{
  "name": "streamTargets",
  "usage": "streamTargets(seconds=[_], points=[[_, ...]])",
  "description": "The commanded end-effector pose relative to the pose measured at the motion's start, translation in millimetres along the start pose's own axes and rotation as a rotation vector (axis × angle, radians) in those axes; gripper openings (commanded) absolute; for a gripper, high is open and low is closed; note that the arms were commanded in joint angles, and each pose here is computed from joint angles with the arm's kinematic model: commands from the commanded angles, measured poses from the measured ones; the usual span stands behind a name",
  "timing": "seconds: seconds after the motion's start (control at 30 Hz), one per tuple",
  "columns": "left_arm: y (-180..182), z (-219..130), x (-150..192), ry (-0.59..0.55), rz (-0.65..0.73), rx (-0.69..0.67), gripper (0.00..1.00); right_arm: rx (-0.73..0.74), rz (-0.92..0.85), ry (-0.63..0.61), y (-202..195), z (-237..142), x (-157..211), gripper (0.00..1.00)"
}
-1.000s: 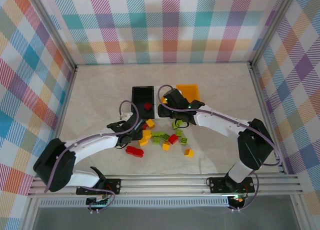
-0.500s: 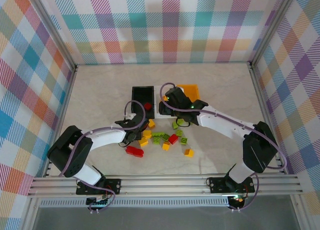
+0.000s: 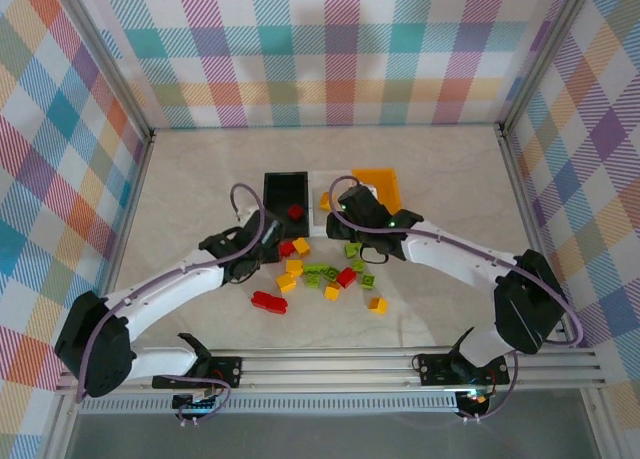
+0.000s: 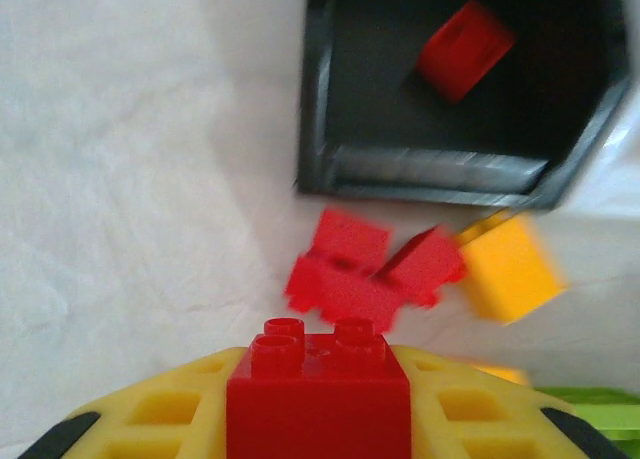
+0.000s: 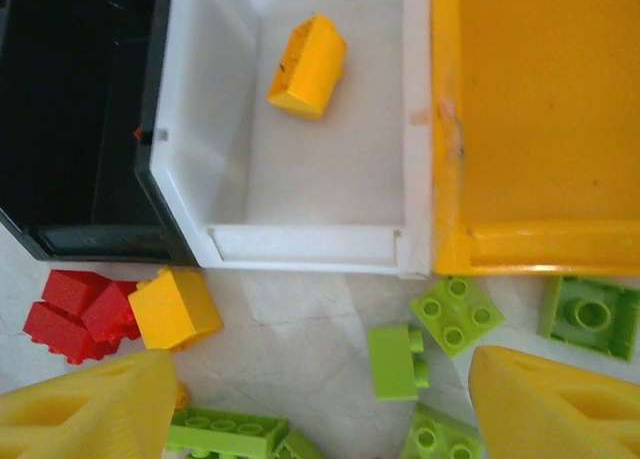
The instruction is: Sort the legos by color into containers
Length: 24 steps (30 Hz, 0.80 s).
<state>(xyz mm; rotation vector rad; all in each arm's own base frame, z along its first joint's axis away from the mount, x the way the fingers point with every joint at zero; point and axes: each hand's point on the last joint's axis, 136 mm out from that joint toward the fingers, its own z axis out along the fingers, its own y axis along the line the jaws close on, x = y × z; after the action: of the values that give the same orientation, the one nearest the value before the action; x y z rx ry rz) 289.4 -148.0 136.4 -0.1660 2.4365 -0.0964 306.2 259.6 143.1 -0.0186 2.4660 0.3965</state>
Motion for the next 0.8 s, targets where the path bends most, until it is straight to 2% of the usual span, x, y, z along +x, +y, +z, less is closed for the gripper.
streamTargets(seconds=[0.0,0.23,0.43,0.6,0.67,0.77], points=[[-17.5,-2.4,-27.8,-0.012,0.009,0.000,0.32,-0.012,0.053,-0.015,-7.0,-6.4,5.1,0.77],[-37.4,55.6,-79.3,0.018,-0.016,-0.077,0.32,0.010,0.081,0.023,-33.7,-17.7,35.1,0.77],[-39.5,89.8,-99.8,0.056,-0.017,-0.142,0.34,0.014,0.108,0.062,-54.2,-26.1,63.5,0.77],[-39.4,97.6,-112.1,0.073,-0.028,-0.145,0.51,0.003,0.111,0.116,-59.1,-23.1,82.3,0.78],[-44.9,89.1,-120.9,0.057,-0.032,-0.118,0.56,-0.013,0.111,0.136,-56.2,-19.1,87.3,0.78],[-54.7,67.1,-135.5,0.026,-0.051,-0.052,0.71,-0.027,0.109,0.157,-52.7,-12.8,93.0,0.78]])
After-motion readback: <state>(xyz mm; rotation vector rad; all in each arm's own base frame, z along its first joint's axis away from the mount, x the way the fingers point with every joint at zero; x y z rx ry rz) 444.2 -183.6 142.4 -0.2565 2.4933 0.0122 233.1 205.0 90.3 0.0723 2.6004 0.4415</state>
